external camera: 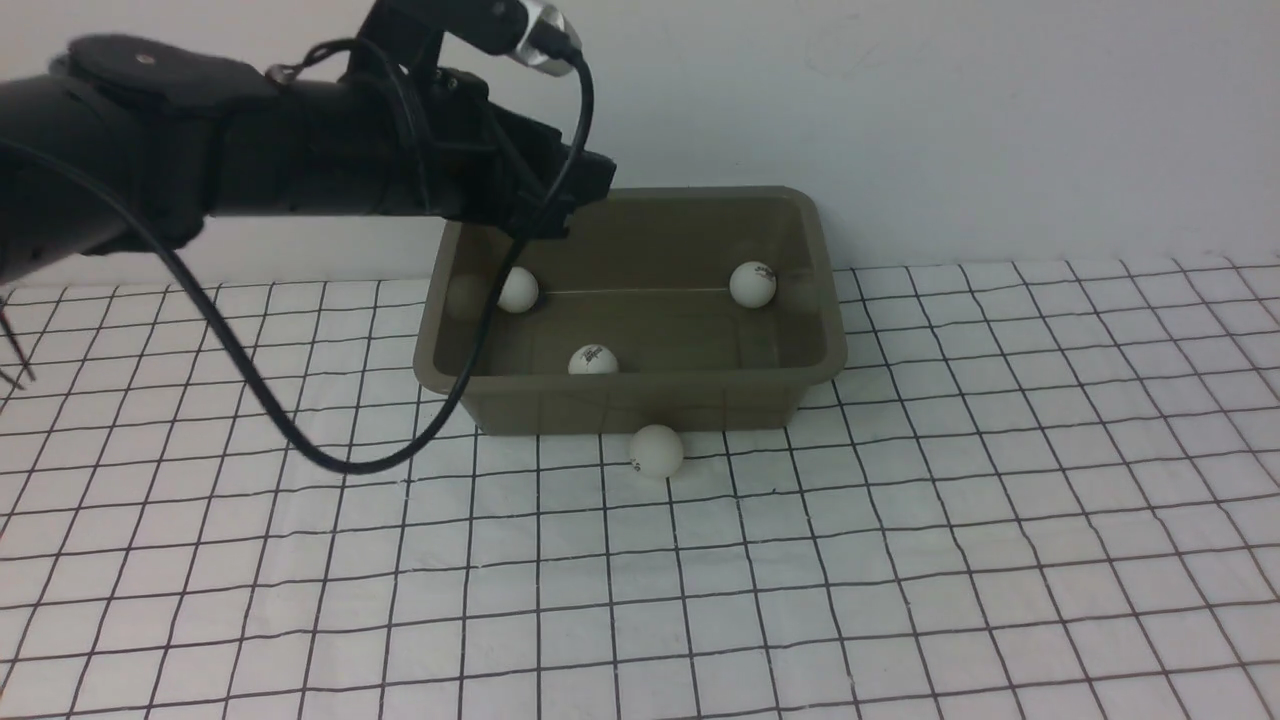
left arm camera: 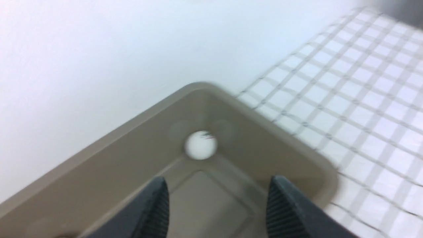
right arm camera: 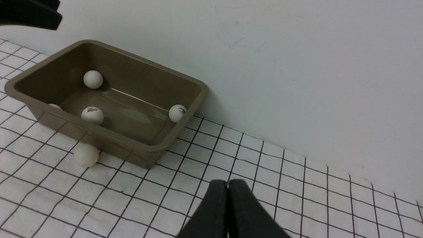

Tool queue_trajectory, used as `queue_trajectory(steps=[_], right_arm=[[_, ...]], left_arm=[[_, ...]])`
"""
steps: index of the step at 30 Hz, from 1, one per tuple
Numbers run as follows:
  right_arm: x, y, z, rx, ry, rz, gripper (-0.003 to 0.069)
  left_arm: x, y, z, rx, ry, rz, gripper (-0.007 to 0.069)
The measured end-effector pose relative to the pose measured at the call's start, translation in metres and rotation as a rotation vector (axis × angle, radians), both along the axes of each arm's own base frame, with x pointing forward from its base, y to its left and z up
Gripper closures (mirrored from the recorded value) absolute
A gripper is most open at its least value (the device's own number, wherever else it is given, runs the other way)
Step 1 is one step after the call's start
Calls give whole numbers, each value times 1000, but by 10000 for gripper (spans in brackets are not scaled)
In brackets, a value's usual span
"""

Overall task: Put the table tennis balls into the box on the white checkered tablecloth.
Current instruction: 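Reach for and grasp a ping pong ball on the table beside the basket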

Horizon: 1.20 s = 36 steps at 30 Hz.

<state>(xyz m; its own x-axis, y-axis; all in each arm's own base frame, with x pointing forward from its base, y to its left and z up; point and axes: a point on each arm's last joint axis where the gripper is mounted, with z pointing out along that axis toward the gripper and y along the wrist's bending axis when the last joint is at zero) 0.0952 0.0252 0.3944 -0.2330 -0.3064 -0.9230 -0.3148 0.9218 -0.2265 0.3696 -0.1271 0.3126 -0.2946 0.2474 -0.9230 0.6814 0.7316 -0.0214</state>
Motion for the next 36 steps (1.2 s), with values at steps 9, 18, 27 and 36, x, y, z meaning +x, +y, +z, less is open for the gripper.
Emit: queue_trajectory(steps=[9, 18, 27, 36], right_arm=[[0, 0, 0, 0, -1, 0, 675], [0, 0, 0, 1, -2, 0, 675], [0, 0, 1, 2, -6, 0, 675], [1, 0, 2, 7, -23, 1, 675]], left_arm=[[-53, -3, 15, -1, 357, -184, 403], [-81, -6, -5, 8, 650, -342, 625], [-115, -24, -85, 27, 805, -212, 629], [-109, -67, -106, 63, 414, 117, 629]])
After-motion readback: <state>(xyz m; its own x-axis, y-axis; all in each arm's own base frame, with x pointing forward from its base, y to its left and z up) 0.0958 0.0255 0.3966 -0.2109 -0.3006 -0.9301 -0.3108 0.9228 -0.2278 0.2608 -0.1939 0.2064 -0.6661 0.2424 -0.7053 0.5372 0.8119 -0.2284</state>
